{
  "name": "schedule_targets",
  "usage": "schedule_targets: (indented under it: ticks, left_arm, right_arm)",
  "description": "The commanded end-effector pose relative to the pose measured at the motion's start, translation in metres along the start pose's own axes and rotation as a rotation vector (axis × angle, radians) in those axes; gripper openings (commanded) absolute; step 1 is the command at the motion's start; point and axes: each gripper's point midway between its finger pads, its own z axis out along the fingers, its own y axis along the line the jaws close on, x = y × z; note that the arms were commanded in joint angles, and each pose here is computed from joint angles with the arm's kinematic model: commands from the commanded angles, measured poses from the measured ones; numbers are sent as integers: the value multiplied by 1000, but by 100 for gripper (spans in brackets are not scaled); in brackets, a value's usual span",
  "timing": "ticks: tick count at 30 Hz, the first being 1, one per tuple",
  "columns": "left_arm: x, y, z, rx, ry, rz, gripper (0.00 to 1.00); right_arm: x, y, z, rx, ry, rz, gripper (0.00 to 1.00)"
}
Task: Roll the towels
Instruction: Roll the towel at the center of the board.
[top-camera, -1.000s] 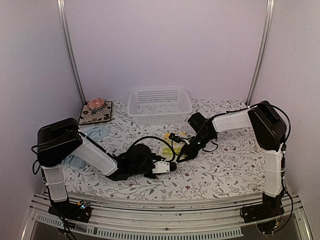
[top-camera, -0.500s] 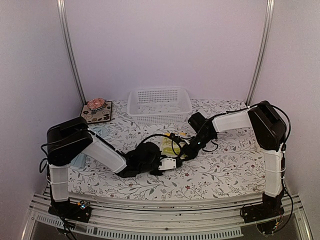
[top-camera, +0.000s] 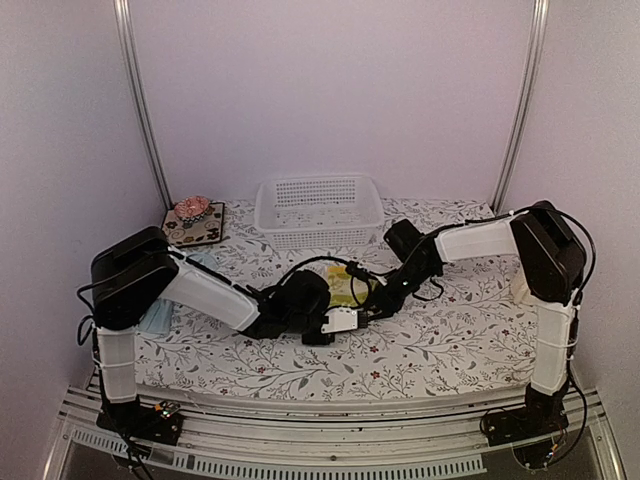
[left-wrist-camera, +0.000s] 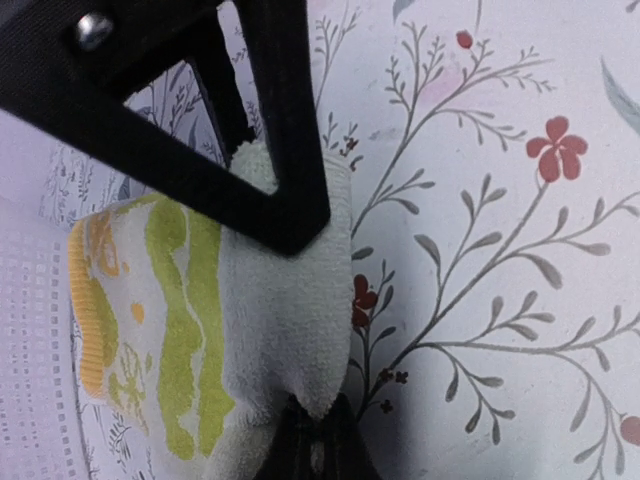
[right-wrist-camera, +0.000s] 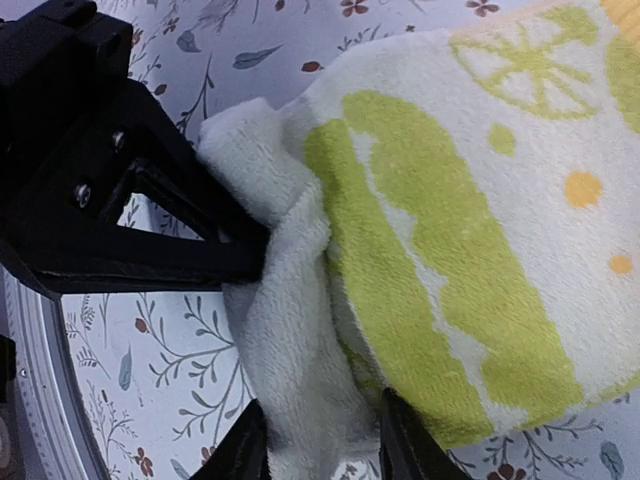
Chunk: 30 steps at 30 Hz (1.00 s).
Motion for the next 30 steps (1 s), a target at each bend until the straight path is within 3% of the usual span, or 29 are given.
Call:
schedule_targets:
  ticks: [1,9,16,20,30]
  left_arm:
    - [38,-64,-2,333,129,-101,0]
    - [32,-62,-4,460,135,-210,0]
    - [24,-56,-7,592,120,-331,0]
    - [21,-56,-5,679,121,-418,0]
    - [23,-55,2,798,140,-566,0]
  right_arm:
    - [6,-22,-26,178,-16,-57,43]
    - [13,-13,-51,301,-111,-229,49]
    - [22,14,-63,397,-201,-510,50]
    - [28,23,-54,440,-176,-671,51]
    - [20,33,-34,495,-147,-847,51]
